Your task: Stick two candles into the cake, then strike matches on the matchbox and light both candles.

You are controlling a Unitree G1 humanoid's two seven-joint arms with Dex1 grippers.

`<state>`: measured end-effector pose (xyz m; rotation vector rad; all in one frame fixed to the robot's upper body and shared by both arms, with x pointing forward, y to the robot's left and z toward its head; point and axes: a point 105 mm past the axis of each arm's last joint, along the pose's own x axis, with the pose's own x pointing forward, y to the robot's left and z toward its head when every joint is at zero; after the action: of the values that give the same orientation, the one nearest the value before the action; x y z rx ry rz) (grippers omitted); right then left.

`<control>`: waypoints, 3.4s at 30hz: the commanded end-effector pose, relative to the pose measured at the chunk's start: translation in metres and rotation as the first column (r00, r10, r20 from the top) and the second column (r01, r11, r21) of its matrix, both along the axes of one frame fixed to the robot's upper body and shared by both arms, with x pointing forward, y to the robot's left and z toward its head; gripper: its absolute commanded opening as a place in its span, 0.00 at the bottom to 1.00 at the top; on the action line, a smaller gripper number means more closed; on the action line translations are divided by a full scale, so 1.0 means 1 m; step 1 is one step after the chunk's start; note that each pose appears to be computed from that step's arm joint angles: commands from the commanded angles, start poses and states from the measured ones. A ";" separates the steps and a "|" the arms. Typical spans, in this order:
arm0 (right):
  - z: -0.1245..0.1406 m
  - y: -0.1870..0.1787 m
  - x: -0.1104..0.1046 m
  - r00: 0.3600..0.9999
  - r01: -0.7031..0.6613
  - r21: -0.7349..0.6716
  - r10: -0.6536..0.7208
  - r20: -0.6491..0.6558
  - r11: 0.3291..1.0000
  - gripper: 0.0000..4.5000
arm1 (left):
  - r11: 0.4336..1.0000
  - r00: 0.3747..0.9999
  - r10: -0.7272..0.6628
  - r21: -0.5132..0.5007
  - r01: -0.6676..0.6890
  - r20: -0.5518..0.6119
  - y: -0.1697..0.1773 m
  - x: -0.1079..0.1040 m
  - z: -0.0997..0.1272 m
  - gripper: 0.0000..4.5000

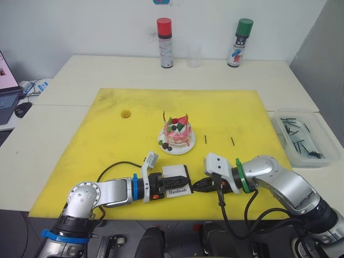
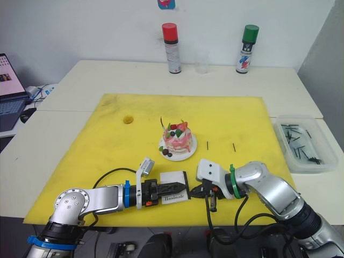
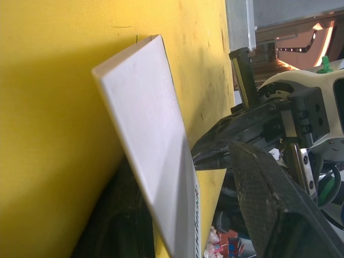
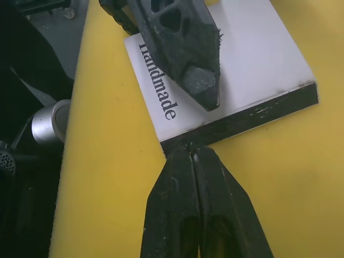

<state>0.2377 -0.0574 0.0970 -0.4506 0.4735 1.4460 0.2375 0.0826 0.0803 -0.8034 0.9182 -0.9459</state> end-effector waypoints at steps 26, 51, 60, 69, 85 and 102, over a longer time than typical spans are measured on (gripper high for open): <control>0.069 -0.026 0.011 0.973 0.156 0.176 -0.182 0.144 0.972 0.00 | 0.987 0.971 -0.144 -0.039 0.154 0.190 0.005 -0.024 0.031 0.01; 0.010 -0.016 0.091 0.507 0.755 0.406 -0.851 0.139 0.515 0.56 | 0.959 0.822 -0.205 0.275 0.062 0.531 0.053 -0.029 0.016 0.00; 0.008 -0.017 0.091 0.474 0.801 0.377 -0.877 0.074 0.465 0.03 | 0.960 0.819 -0.209 0.274 0.066 0.534 0.051 -0.034 0.007 0.00; 0.050 -0.025 0.090 0.457 0.794 0.458 -0.889 -0.017 0.399 0.01 | 0.960 0.817 -0.204 0.275 0.058 0.540 0.050 -0.029 0.010 0.00; 0.035 -0.036 -0.006 0.876 0.361 0.251 -0.419 0.239 0.898 0.01 | 0.943 0.809 -0.260 0.318 0.095 0.527 0.055 -0.019 0.023 0.00; 0.009 -0.029 0.009 0.907 0.314 0.278 -0.373 0.193 0.908 0.44 | 0.940 0.803 -0.268 0.327 0.097 0.532 0.046 -0.018 0.034 0.00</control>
<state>0.2499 -0.0918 0.0930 -0.3198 0.2371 1.0495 0.2205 0.1309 0.1031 -0.1671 0.6254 -1.0952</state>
